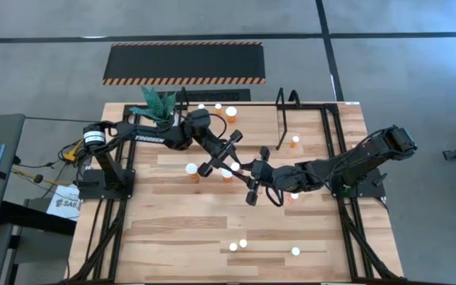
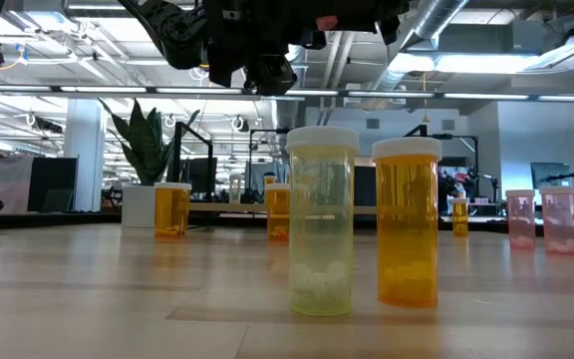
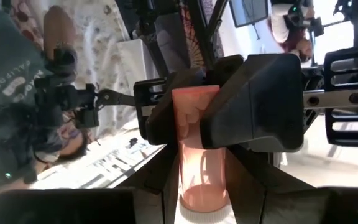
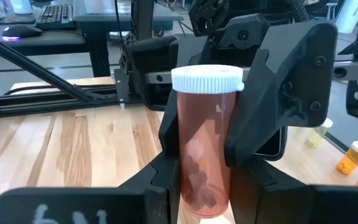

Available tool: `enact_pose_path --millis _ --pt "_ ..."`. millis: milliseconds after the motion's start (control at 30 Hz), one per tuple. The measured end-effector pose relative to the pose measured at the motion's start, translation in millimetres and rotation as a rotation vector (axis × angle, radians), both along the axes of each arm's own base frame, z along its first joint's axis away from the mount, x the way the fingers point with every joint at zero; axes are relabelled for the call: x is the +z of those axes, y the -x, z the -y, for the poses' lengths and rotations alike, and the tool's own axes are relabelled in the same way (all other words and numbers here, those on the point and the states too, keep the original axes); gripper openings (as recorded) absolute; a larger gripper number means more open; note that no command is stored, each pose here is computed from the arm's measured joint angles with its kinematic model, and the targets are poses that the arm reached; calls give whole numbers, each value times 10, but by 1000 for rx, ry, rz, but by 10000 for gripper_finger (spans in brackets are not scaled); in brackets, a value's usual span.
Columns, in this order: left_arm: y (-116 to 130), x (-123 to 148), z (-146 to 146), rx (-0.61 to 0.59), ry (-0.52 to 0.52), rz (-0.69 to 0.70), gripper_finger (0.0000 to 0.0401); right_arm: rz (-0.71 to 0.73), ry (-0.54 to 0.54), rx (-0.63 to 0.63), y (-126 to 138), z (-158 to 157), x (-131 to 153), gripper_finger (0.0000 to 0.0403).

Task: Pick and place medicine bottles onto shelf by color
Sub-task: Put the bottom left pink pill bottle on the shelf

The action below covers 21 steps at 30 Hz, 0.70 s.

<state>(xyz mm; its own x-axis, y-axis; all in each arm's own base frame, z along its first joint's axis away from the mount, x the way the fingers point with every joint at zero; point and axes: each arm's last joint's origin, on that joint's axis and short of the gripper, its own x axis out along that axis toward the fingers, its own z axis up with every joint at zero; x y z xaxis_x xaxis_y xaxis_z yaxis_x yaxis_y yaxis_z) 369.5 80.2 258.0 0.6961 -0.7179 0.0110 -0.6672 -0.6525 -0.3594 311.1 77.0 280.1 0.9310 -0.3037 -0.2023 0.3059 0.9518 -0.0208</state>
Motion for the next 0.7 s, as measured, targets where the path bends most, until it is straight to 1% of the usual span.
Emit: enact_pose_path --millis 67,267,400,467,633,700 --pt "5 1 -19 3 9 -9 94 2 -1 -1 -1 1 2 116" --pt "18 7 -61 -1 121 -119 94 10 -12 -7 -2 5 6 116" --pt "22 8 -72 -3 136 -135 94 10 -11 -8 -3 8 7 116" --pt "22 6 -78 2 109 -108 94 8 -8 -7 -3 8 5 116" --pt "21 -3 -88 27 -42 41 94 -4 10 -15 1 10 -3 116" --pt "22 3 -90 30 -62 67 94 -4 11 -15 1 11 -1 116"
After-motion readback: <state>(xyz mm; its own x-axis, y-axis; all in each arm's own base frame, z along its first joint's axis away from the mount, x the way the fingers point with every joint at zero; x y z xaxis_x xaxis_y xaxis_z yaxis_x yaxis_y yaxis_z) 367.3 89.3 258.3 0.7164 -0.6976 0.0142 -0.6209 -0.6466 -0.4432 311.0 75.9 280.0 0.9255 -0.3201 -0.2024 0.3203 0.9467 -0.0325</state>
